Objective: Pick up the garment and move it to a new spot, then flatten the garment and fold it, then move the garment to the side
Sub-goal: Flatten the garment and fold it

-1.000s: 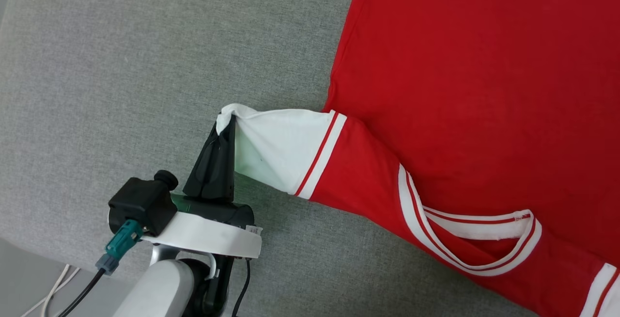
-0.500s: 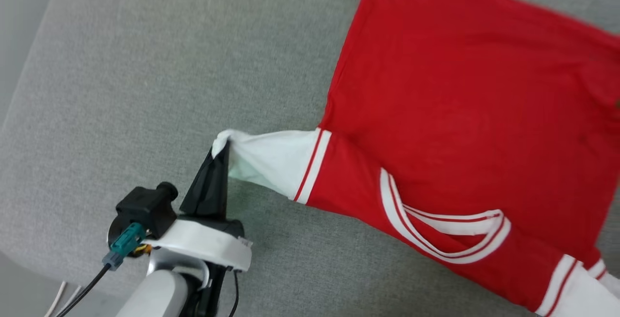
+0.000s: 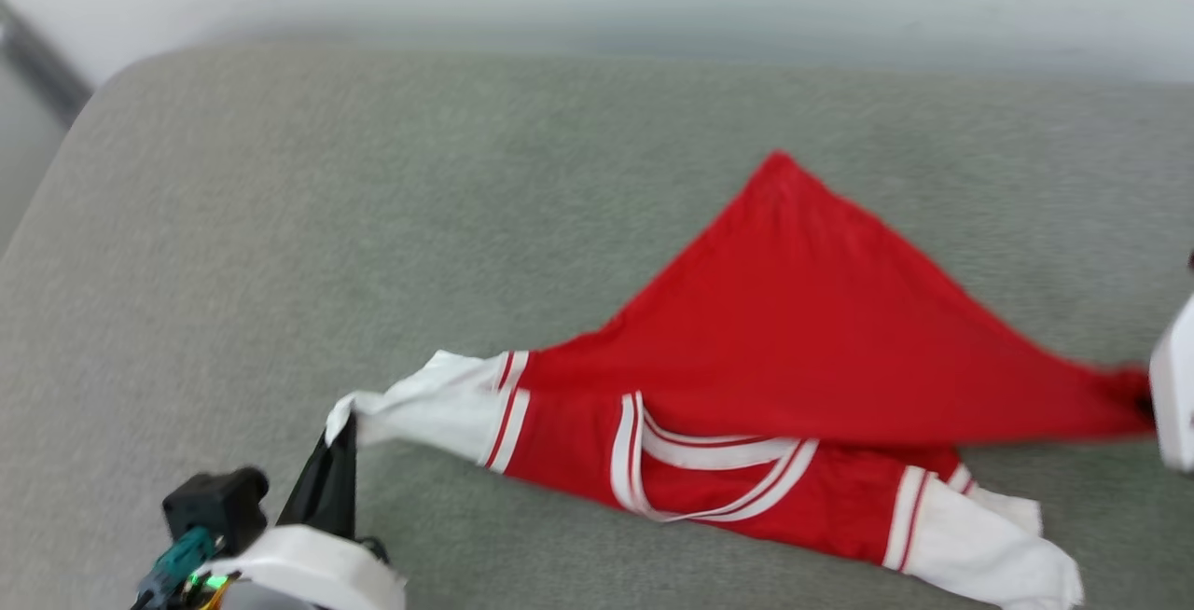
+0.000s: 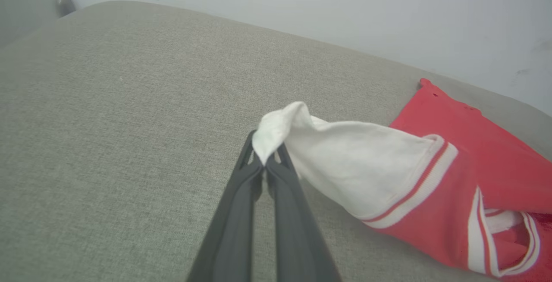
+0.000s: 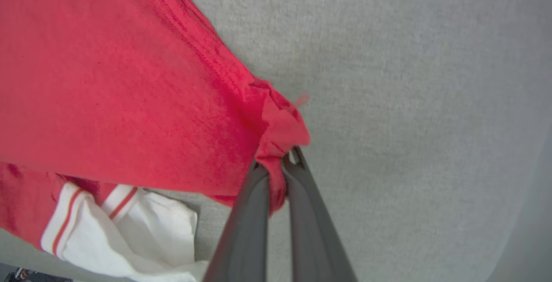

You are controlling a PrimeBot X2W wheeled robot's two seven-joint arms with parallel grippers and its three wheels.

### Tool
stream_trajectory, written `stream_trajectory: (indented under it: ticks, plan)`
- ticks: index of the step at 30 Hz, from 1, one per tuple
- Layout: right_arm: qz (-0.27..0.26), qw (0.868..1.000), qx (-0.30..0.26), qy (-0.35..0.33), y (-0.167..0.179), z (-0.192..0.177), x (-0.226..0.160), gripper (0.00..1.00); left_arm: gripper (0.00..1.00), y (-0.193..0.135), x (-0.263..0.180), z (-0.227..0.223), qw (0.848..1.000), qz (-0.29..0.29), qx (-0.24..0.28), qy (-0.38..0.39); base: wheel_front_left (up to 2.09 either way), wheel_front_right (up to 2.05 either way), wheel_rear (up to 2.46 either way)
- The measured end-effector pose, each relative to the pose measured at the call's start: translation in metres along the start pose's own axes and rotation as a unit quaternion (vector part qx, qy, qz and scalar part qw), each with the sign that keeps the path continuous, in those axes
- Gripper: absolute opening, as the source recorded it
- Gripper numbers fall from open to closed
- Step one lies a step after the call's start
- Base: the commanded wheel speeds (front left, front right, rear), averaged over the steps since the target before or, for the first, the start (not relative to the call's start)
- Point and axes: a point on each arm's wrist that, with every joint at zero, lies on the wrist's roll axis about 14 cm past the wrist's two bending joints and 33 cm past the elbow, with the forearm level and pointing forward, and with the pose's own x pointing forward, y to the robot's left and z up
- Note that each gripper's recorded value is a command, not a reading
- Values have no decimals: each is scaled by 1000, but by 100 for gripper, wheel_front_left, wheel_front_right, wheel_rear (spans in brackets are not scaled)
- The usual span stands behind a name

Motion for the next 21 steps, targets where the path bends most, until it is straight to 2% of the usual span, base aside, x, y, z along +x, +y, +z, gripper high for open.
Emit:
stream_trajectory:
  ticks: [5, 6, 10, 11, 12, 15, 17, 19, 21]
  plan:
    - [-10, 997, 29, 64, -15, -97, -27, 0, 0, -11, -7, -3, 1000, -16, -12, 12, 0, 0, 0]
    - [-5, 992, 67, 107, -15, -157, -39, 0, 0, -19, -8, -1, 999, -31, -9, 13, 0, 0, 0]
    - [13, 983, 117, 143, 0, -215, -46, 0, 0, -27, -7, 1, 999, -44, -10, 15, 0, 0, 0]
    - [23, 980, 133, 149, 7, -225, -46, 37, 0, -29, -7, 0, 999, -46, -10, 18, 0, 0, 0]
    - [30, 978, 141, 153, 14, -232, -45, 100, 0, -30, -6, -1, 999, -48, -10, 20, 0, 0, 0]
    - [41, 980, 160, 115, 23, -225, -43, 100, 0, -34, -3, -2, 998, -54, -8, 24, 0, 0, 0]
    - [37, 984, 161, 64, 21, -205, -43, 100, 0, -35, -2, -5, 998, -58, 7, 31, 0, 0, 0]
    - [29, 988, 152, -15, 16, -172, -45, 100, 0, -36, 0, -5, 998, -60, 11, 35, 0, 0, 0]
    - [20, 982, 151, -113, 9, -131, -51, 100, 0, -38, 0, -7, 997, -63, 18, 37, 0, 0, 0]
